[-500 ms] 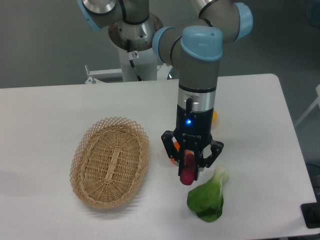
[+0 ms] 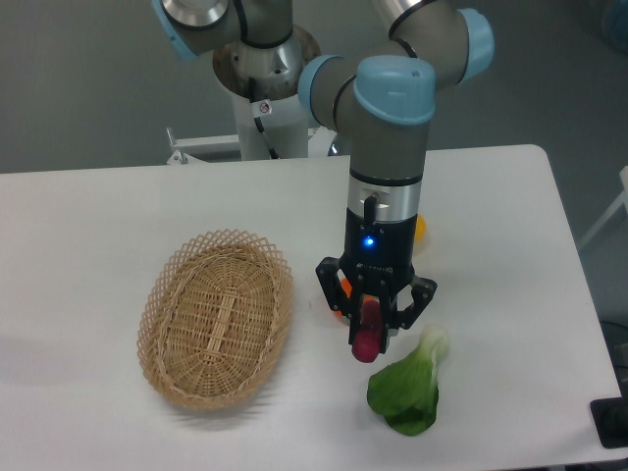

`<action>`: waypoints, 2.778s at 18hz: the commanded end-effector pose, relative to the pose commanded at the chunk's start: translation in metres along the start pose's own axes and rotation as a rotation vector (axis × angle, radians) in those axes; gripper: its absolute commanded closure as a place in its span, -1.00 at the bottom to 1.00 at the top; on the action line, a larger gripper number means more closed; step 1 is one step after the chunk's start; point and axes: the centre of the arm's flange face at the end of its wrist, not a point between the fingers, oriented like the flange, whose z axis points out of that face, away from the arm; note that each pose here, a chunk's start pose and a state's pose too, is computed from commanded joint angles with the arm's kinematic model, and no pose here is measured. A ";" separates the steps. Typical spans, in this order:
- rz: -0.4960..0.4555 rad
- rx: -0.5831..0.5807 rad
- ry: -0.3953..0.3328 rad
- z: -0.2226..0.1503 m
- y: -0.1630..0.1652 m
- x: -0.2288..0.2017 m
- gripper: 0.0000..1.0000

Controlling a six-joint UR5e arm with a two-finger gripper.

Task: Place the sweet potato in the basket

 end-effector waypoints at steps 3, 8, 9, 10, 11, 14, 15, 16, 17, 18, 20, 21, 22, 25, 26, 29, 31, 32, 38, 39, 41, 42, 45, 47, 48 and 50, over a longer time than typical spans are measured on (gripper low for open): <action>-0.004 -0.036 0.007 -0.004 0.012 0.018 0.23; 0.048 -0.150 0.014 0.007 0.025 0.082 0.23; 0.073 -0.189 0.013 0.015 0.027 0.100 0.23; 0.097 -0.223 0.015 0.023 0.029 0.118 0.23; 0.113 -0.251 0.018 0.030 0.028 0.137 0.23; 0.117 -0.322 0.028 0.060 0.029 0.179 0.23; 0.139 -0.343 0.026 0.069 0.027 0.193 0.23; 0.166 -0.367 0.026 0.080 0.025 0.208 0.23; 0.186 -0.389 0.022 0.089 0.024 0.221 0.23; 0.194 -0.404 0.019 0.096 0.023 0.230 0.22; 0.200 -0.427 0.028 0.115 0.023 0.249 0.22; 0.213 -0.436 0.029 0.120 0.023 0.255 0.22; 0.222 -0.439 0.032 0.123 0.022 0.262 0.20; 0.256 -0.485 0.021 0.138 0.027 0.280 0.19; 0.269 -0.493 0.018 0.140 0.027 0.288 0.18; 0.276 -0.502 0.022 0.147 0.029 0.293 0.17; 0.278 -0.503 0.026 0.149 0.030 0.294 0.14; 0.284 -0.505 0.029 0.151 0.030 0.297 0.06; 0.282 -0.477 -0.006 0.133 0.015 0.290 -1.00; 0.280 -0.463 -0.019 0.127 0.008 0.286 -1.00; 0.245 -0.423 -0.057 0.106 -0.007 0.258 -1.00; 0.210 -0.406 -0.073 0.095 -0.008 0.236 -1.00; 0.150 -0.372 -0.101 0.075 -0.009 0.190 -1.00; 0.116 -0.391 -0.112 0.071 0.004 0.164 -1.00; 0.115 -0.391 -0.122 0.069 0.008 0.153 -1.00; 0.131 -0.377 -0.146 0.057 0.007 0.122 -1.00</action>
